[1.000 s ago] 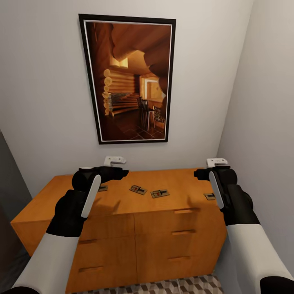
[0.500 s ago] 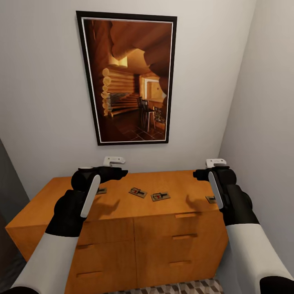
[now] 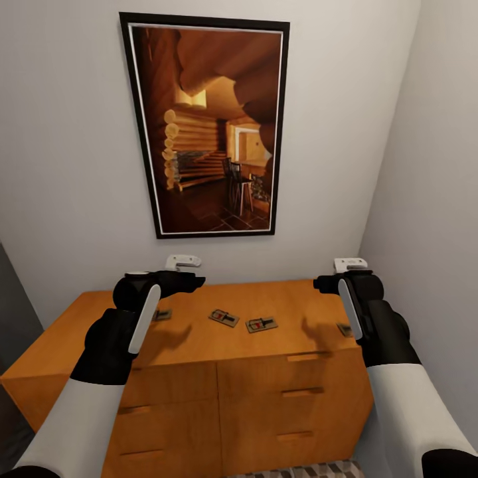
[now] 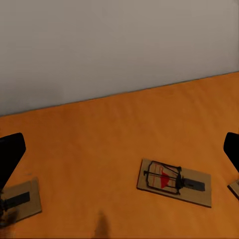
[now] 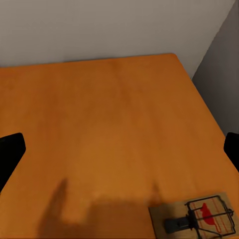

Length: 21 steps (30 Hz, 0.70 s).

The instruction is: Take the four mousetraps from the cabinet in the bathroom and place them on the bathroom floor. Make sure all four end up on the same floor surface, and ensure that at least two of them are either under or directly next to the same bathroom sink.

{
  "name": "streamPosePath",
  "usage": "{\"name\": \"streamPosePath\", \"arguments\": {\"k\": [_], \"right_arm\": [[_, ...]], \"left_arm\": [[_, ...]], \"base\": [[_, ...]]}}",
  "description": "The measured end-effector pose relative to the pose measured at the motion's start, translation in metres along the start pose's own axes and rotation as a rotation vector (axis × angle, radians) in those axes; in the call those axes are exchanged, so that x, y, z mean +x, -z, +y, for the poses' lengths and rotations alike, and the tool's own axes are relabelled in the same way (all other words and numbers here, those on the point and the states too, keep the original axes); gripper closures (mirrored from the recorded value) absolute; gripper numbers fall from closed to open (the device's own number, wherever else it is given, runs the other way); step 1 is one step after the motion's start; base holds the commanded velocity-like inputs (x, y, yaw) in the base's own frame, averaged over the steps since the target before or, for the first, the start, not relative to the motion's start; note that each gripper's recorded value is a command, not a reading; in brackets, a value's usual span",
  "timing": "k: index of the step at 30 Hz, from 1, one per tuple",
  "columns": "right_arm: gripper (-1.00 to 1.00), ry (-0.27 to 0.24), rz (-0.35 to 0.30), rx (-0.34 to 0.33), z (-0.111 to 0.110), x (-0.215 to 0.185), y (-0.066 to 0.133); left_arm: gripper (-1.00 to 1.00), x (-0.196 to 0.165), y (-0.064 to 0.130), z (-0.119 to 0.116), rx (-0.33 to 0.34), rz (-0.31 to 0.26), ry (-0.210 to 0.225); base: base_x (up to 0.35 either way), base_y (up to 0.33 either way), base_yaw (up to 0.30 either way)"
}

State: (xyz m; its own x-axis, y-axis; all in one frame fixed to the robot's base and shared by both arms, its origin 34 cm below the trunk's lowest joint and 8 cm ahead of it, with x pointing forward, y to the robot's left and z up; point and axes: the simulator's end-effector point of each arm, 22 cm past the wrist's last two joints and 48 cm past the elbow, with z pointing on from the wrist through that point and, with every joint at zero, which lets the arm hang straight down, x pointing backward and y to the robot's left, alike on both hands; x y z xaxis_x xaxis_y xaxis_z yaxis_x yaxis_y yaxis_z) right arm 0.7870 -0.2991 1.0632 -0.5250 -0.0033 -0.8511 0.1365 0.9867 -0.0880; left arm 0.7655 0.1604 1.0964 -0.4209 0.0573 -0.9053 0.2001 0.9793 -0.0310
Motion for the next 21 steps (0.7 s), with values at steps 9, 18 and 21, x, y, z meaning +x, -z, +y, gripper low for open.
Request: {"name": "streamPosePath", "arguments": {"k": [9, 18, 21], "right_arm": [[-1.0, 0.0, 0.0, -0.001, -0.0002, 0.0001, -0.0003], [-1.0, 0.0, 0.001, -0.001, -0.0004, 0.0004, -0.0005], [-1.0, 0.0, 0.002, 0.0, -0.0009, 0.0006, -0.0007]], "left_arm": [[-1.0, 0.0003, -0.0002, 0.001, -0.001, 0.001, -0.001], [-1.0, 0.0003, -0.0003, 0.0, 0.003, 0.001, 0.001], [-1.0, 0.0003, -0.0003, -0.0004, 0.004, 0.001, 0.001]], "base": [[0.052, 0.0, 0.0], [0.009, 0.0, 0.0], [0.001, 0.0, 0.0]]}}
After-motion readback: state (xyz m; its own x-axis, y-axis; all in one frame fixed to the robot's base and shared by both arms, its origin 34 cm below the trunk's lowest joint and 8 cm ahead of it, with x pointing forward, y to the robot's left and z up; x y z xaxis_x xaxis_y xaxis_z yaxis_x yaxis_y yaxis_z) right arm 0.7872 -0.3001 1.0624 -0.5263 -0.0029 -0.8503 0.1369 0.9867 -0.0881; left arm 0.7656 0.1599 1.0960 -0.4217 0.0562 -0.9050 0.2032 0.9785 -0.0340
